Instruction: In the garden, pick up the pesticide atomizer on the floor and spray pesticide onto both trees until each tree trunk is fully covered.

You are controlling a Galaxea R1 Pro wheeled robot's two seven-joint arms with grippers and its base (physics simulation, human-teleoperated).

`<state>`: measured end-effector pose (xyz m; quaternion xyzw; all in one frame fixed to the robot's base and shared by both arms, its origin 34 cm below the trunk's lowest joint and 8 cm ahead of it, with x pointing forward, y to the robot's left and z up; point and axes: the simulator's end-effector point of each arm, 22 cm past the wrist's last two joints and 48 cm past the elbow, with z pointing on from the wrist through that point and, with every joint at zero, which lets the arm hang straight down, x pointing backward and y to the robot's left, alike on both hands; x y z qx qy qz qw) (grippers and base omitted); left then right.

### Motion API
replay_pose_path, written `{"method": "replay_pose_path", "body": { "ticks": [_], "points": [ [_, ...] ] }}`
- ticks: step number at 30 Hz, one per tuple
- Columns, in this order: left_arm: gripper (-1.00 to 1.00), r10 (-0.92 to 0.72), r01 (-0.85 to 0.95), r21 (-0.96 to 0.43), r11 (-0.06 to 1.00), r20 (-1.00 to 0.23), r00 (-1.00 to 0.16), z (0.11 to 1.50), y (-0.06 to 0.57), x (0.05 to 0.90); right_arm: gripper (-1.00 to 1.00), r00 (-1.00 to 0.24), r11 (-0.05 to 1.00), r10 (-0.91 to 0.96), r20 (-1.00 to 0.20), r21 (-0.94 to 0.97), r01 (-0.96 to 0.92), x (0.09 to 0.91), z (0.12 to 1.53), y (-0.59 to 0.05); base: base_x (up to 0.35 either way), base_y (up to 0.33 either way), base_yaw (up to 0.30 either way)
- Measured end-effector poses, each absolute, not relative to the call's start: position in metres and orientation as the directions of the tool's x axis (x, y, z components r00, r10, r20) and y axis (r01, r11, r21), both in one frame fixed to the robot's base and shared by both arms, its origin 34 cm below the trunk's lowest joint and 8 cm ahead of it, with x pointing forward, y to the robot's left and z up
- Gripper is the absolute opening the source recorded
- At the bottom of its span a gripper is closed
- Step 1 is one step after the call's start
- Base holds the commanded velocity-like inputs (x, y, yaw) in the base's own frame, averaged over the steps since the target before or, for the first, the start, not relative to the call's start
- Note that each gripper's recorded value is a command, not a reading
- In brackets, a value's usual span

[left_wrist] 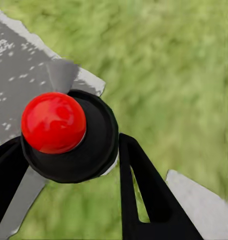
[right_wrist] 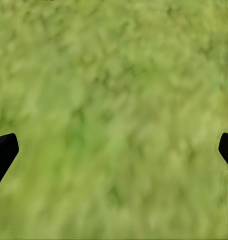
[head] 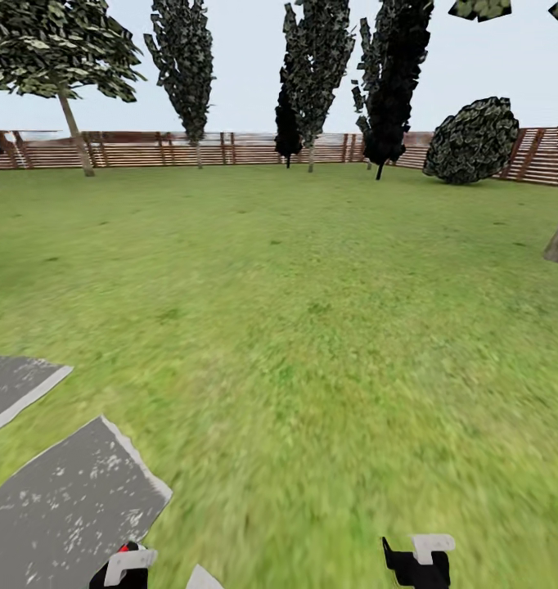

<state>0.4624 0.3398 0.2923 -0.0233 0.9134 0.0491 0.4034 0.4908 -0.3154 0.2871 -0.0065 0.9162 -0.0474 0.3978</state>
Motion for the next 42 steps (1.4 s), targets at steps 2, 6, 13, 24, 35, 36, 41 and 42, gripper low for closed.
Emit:
{"method": "replay_pose_path", "body": {
  "ticks": [2, 6, 13, 24, 35, 36, 41, 42],
  "points": [
    [-1.0, -0.003, -0.082, 0.071, 0.994, -0.739, -0.674, 0.2922, 0.3399, 0.4623, 1.0, -0.684, 0.995, -0.049, -0.728, -0.092, 0.026, 0.4906, 0.2869, -0.3153, 0.245, -0.168, -0.3],
    [-1.0, -0.003, -0.082, 0.071, 0.994, -0.738, -0.675, 0.2915, 0.3399, 0.4618, 1.0, -0.685, 0.995, -0.05, -0.727, -0.092, 0.025, 0.4899, 0.2862, -0.3153, 0.245, -0.168, -0.3],
    [-1.0, -0.003, -0.082, 0.071, 0.994, -0.736, -0.677, 0.2905, 0.3398, 0.4609, 1.0, -0.687, 0.995, -0.049, -0.725, -0.091, 0.025, 0.4894, 0.2853, -0.3151, 0.245, -0.168, -0.3],
    [-1.0, -0.004, -0.084, 0.072, 0.994, -0.733, -0.68, 0.2894, 0.341, 0.4598, 1.0, -0.69, 0.995, -0.049, -0.723, -0.092, 0.025, 0.4882, 0.2838, -0.3151, 0.245, -0.168, -0.3],
    [-1.0, -0.003, -0.084, 0.074, 0.994, -0.731, -0.682, 0.2884, 0.3425, 0.459, 1.0, -0.692, 0.995, -0.05, -0.72, -0.092, 0.024, 0.4869, 0.2823, -0.315, 0.245, -0.168, -0.3],
    [-1.0, -0.003, -0.084, 0.074, 0.994, -0.731, -0.682, 0.2883, 0.3425, 0.4589, 1.0, -0.693, 0.995, -0.05, -0.72, -0.092, 0.024, 0.4868, 0.2822, -0.315, 0.245, -0.168, -0.3],
    [-1.0, -0.004, -0.085, 0.075, 0.994, -0.73, -0.683, 0.2877, 0.3427, 0.4583, 1.0, -0.694, 0.995, -0.05, -0.719, -0.092, 0.023, 0.4865, 0.2816, -0.315, 0.245, -0.168, -0.3],
    [-1.0, -0.004, -0.085, 0.075, 0.994, -0.73, -0.684, 0.2876, 0.3428, 0.4582, 1.0, -0.694, 0.995, -0.051, -0.718, -0.092, 0.023, 0.4863, 0.2814, -0.315, 0.245, -0.168, -0.3]
  ]
}}
